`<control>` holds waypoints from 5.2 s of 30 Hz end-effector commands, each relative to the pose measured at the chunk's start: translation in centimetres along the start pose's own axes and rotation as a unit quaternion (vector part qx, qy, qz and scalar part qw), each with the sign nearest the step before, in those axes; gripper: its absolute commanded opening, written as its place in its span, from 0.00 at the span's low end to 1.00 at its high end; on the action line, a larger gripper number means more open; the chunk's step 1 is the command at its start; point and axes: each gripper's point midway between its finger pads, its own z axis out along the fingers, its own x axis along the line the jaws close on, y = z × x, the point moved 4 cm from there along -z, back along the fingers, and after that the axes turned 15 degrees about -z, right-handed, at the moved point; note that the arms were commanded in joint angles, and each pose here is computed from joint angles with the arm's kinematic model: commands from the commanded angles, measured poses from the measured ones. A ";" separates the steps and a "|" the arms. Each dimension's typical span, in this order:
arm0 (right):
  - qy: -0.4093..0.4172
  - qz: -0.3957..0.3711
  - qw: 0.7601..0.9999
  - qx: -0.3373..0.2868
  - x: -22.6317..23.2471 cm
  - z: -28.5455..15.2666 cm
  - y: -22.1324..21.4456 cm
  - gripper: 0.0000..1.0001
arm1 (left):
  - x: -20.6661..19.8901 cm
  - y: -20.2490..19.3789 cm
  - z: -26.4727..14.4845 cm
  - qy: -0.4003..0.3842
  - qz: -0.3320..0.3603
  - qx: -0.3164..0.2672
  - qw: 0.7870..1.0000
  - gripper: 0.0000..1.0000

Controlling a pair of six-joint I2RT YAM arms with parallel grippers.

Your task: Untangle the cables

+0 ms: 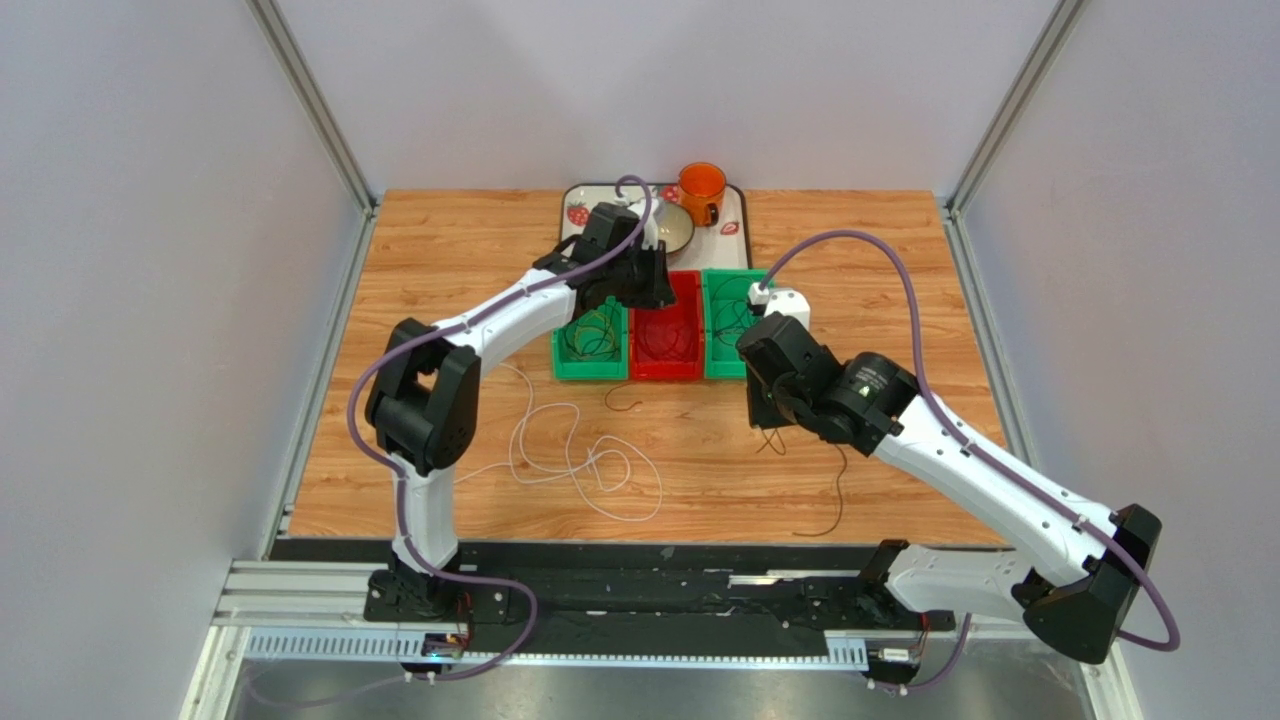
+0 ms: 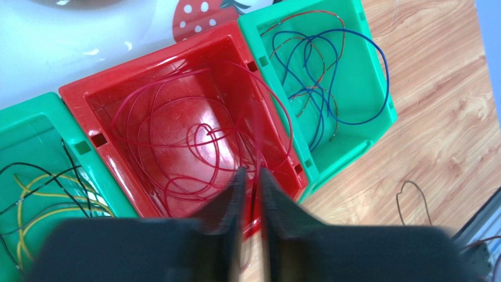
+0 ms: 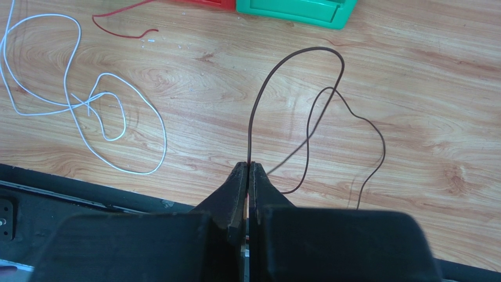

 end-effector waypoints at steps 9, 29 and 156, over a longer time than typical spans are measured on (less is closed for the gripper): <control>-0.001 0.014 0.999 -0.029 -0.3 -0.4 0.7 0.00 | -3.6 2.1 -3.2 -0.020 0.026 -0.042 0.999 0.78; 0.011 0.021 1.000 -0.018 0.6 1.6 -0.8 0.00 | -1.6 -4.7 -11.0 0.105 0.195 -0.024 0.975 0.73; 0.064 0.023 0.996 0.052 4.8 12.3 -8.6 0.00 | -4.7 3.5 -8.0 0.136 -0.004 -0.065 0.989 0.88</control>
